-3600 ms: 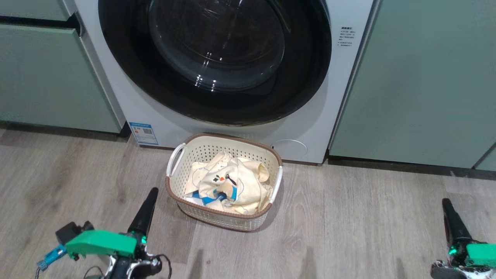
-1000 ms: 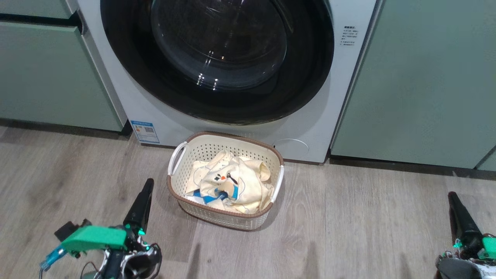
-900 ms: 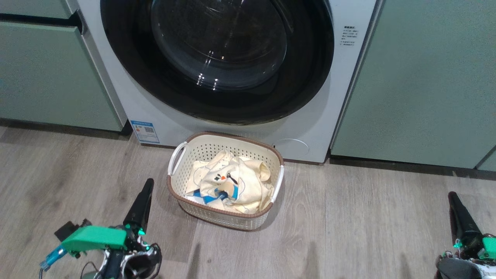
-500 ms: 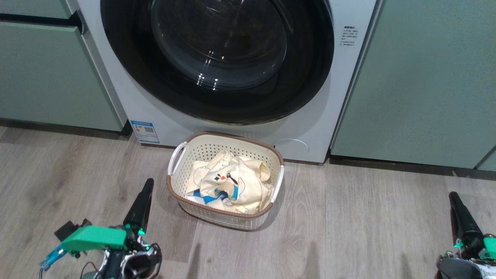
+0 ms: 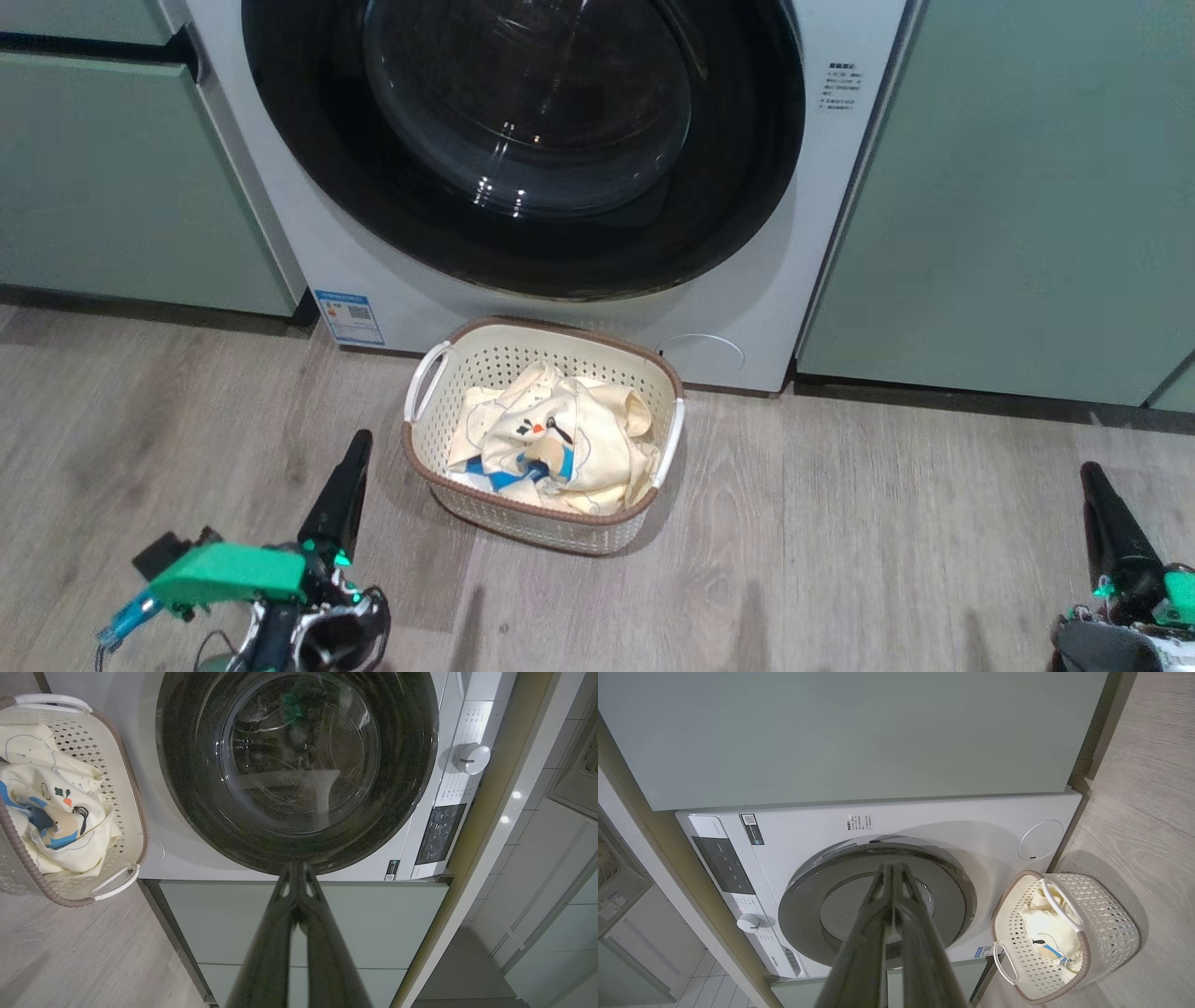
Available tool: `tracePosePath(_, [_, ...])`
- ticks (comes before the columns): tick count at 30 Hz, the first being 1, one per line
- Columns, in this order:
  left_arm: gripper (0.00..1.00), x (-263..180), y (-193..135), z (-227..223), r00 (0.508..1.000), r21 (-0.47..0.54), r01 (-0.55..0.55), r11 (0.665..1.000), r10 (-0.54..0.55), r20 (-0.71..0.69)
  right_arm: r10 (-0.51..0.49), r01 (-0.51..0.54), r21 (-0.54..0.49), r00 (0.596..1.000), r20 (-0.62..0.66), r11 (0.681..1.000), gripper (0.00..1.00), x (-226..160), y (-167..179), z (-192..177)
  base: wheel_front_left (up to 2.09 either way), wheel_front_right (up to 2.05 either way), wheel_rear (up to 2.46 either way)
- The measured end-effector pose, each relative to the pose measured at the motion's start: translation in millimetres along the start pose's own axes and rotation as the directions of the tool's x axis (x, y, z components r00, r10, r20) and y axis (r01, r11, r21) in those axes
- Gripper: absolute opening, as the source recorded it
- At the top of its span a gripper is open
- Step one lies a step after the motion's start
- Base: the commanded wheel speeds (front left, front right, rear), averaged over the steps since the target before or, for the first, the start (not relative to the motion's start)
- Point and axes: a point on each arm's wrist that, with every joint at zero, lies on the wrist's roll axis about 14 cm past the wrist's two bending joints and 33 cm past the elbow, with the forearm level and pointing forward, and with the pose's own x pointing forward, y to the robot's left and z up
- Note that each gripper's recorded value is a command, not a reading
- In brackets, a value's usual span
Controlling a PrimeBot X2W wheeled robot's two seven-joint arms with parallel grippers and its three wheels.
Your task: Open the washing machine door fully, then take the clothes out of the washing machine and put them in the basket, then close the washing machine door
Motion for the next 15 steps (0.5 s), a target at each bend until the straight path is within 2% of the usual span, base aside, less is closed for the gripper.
tracePosePath(15, [0.0, 0.0, 0.0, 0.1, 1.0, -0.001, 0.0, 1.0, 0.0, 0.001, 0.0, 0.0, 0.001, 1.0, 0.002, 1.0, 0.0, 0.0, -0.1, 0.6, 0.0, 0.0, 0.0])
